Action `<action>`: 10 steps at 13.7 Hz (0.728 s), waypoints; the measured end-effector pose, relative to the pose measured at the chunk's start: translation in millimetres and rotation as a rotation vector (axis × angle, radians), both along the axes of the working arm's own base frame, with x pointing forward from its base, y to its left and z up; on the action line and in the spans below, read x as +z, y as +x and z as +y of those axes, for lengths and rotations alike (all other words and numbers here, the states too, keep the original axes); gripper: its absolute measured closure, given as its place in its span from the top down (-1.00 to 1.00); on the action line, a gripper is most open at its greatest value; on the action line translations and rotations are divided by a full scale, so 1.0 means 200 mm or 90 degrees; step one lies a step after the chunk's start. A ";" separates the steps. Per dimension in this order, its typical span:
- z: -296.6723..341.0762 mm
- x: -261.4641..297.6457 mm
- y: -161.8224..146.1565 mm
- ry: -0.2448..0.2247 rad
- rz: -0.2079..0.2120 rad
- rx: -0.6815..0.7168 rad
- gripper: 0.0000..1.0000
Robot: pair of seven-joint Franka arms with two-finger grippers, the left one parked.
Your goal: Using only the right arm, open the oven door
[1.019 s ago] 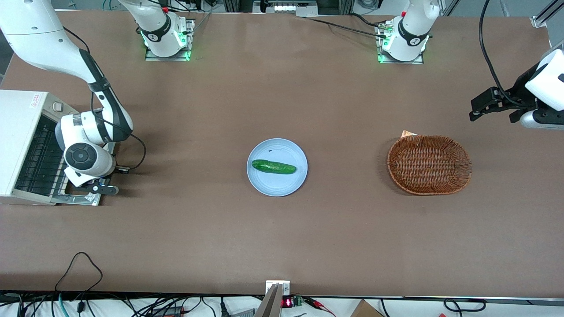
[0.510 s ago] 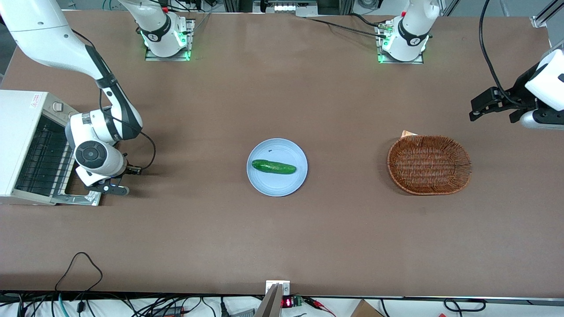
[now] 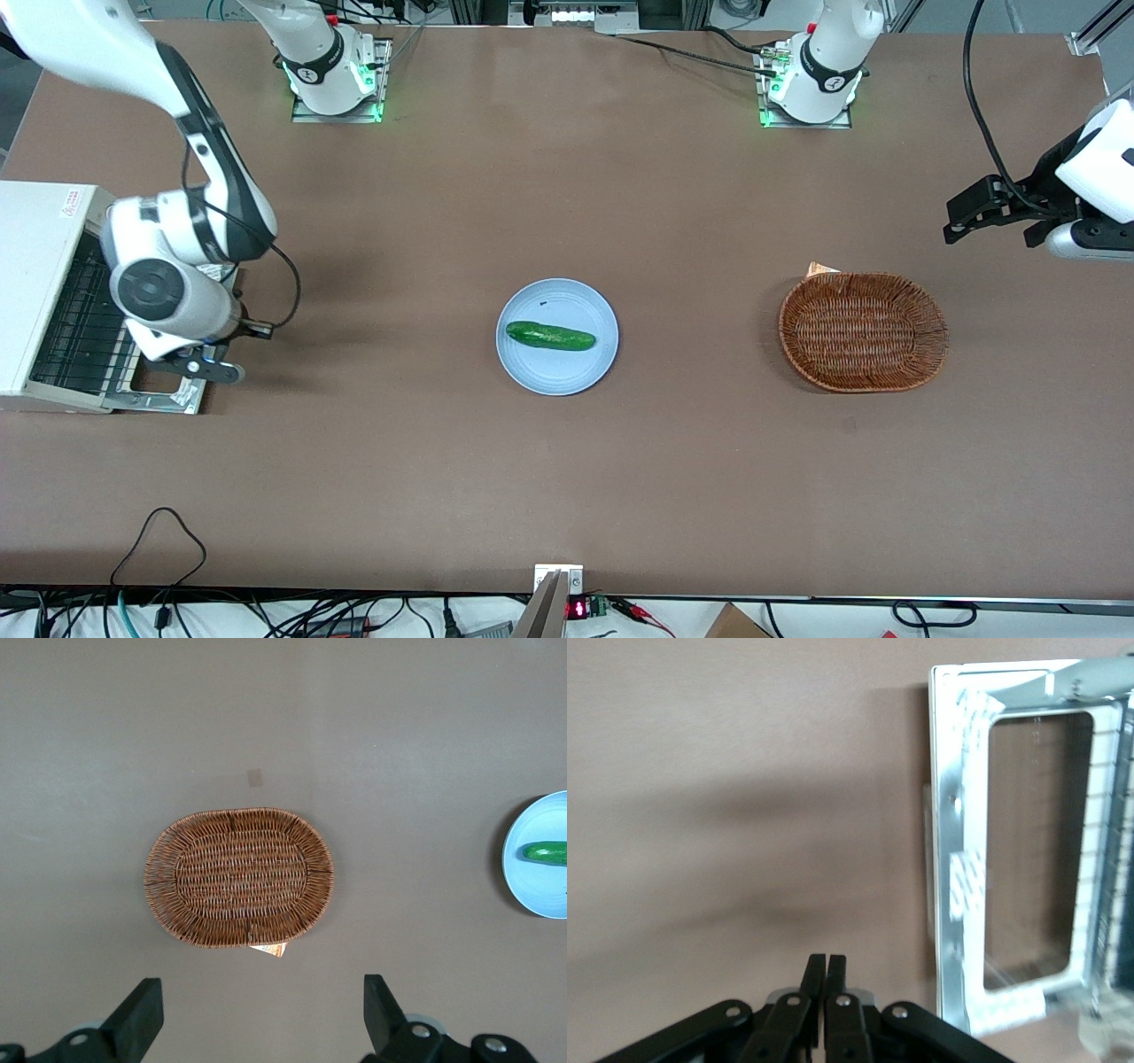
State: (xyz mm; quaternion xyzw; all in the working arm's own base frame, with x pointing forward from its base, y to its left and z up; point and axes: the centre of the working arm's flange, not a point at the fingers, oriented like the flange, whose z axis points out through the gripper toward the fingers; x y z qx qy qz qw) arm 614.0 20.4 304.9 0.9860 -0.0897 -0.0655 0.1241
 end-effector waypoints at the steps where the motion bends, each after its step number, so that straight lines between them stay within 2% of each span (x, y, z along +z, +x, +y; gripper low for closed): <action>1: 0.01 0.14 -0.02 0.021 0.001 0.001 -0.90; 5: 0.02 0.64 -0.12 0.085 -0.020 0.012 -0.98; 9: -0.04 0.95 -0.17 0.148 -0.019 0.097 -0.98; 10: -0.06 1.01 -0.18 0.157 -0.022 0.112 -0.90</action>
